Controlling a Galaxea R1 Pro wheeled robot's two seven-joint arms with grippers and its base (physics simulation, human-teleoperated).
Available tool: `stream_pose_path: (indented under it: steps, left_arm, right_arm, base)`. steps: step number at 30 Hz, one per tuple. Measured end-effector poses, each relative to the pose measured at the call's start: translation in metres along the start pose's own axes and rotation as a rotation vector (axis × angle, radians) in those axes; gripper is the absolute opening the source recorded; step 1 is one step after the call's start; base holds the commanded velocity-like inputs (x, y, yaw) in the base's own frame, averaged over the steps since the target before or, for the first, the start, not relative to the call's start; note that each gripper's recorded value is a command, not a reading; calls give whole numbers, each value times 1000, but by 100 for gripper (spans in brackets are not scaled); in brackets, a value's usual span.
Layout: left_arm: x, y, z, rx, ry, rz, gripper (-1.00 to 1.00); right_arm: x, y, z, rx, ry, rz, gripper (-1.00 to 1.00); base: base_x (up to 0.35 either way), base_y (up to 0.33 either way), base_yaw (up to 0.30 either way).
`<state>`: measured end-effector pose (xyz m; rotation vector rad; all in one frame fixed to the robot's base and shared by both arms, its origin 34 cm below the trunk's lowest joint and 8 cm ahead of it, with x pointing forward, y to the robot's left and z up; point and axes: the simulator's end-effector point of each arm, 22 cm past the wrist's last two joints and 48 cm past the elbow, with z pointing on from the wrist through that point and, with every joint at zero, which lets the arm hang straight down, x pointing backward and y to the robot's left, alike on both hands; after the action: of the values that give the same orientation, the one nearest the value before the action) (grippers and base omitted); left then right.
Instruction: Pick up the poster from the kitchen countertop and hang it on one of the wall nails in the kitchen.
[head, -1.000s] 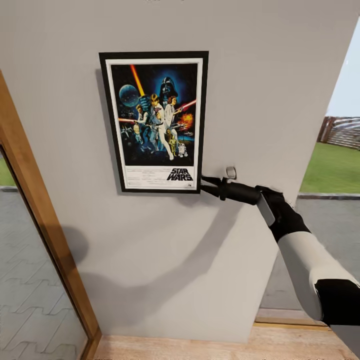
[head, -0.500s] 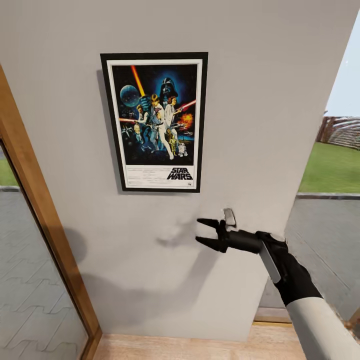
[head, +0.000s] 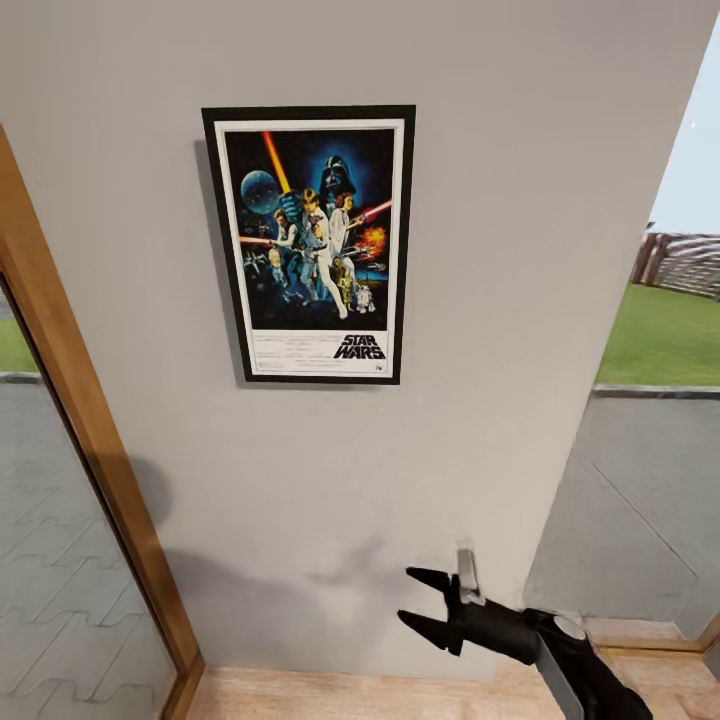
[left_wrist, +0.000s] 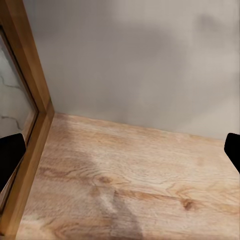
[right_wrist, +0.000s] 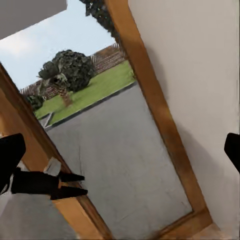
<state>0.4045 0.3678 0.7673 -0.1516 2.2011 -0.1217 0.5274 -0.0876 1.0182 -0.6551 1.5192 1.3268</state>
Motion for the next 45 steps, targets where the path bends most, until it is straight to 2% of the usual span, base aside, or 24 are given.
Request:
stream_pose_path:
  steps: [3, 4, 6, 8, 9, 13, 14, 15, 16, 17, 18, 19, 23, 27, 31, 33, 35, 38, 39, 41, 45]
  left_arm:
    - [-1, 0, 0, 0, -3, 1, 100]
    - [-4, 0, 1, 1, -8, 3, 100]
    - [-6, 0, 1, 2, -12, 5, 100]
    - [-7, -1, 1, 3, -14, 6, 100]
    - [-8, -1, 1, 3, -15, 7, 100]
    - [-8, -1, 1, 4, -17, 8, 100]
    - [-9, -1, 1, 4, -17, 8, 100]
    - [-8, -1, 1, 4, -17, 8, 100]
    - [-8, -1, 1, 3, -17, 8, 100]
    - [-8, -1, 1, 3, -17, 8, 100]
    - [-6, -1, 1, 4, -10, 6, 100]
    - [-5, -1, 1, 4, -9, 5, 100]
    - [0, -3, 1, 3, 0, -2, 100]
    - [1, -4, 1, 3, 2, -4, 100]
    - [1, -3, 1, 1, 2, -4, 100]
    - [1, -3, 1, 0, 3, -5, 100]
    - [1, -3, 1, -1, 3, -5, 100]
    - [1, -3, 1, -1, 3, -5, 100]
    - [2, -3, 1, -1, 3, -5, 100]
    - [2, -4, 1, 0, 3, -5, 100]
    - [2, -4, 1, 1, 4, -5, 100]
  right_arm:
    - [36, -8, -18, 45, 28, 63, 100]
    - [62, -13, -33, 81, 55, 118, 100]
    - [85, -20, -54, 129, 86, 169, 100]
    - [97, -26, -69, 167, 105, 186, 100]
    - [108, -32, -84, 204, 123, 190, 100]
    - [131, -42, -113, 288, 157, 206, 100]
    - [149, -51, -130, 366, 180, 226, 100]
    - [153, -54, -134, 384, 184, 229, 100]
    - [163, -62, -144, 447, 201, 240, 100]
    - [168, -65, -148, 471, 208, 245, 100]
    - [206, -83, -186, 673, 277, 303, 100]
    - [214, -87, -195, 718, 290, 316, 100]
    - [256, -99, -248, 975, 382, 369, 100]
    - [282, -97, -288, 1138, 451, 404, 100]
    - [298, -93, -313, 1253, 501, 420, 100]
    - [303, -92, -317, 1288, 516, 423, 100]
    - [312, -89, -318, 1350, 540, 426, 100]
    - [319, -86, -319, 1395, 559, 429, 100]
    - [329, -77, -322, 1425, 582, 436, 100]
    - [339, -67, -327, 1448, 603, 445, 100]
    - [342, -63, -328, 1457, 612, 447, 100]
  base:
    - [0, 0, 0]
    - [0, 0, 0]
    - [0, 0, 0]
    - [0, 0, 0]
    - [0, 0, 0]
    - [0, 0, 0]
    - [0, 0, 0]
    - [0, 0, 0]
    - [0, 0, 0]
    - [0, 0, 0]
    - [0, 0, 0]
    - [0, 0, 0]
    - [0, 0, 0]
    - [0, 0, 0]
    - [0, 0, 0]
    - [0, 0, 0]
    - [0, 0, 0]
    - [0, 0, 0]
    - [0, 0, 0]
    - [0, 0, 0]
    - [0, 0, 0]
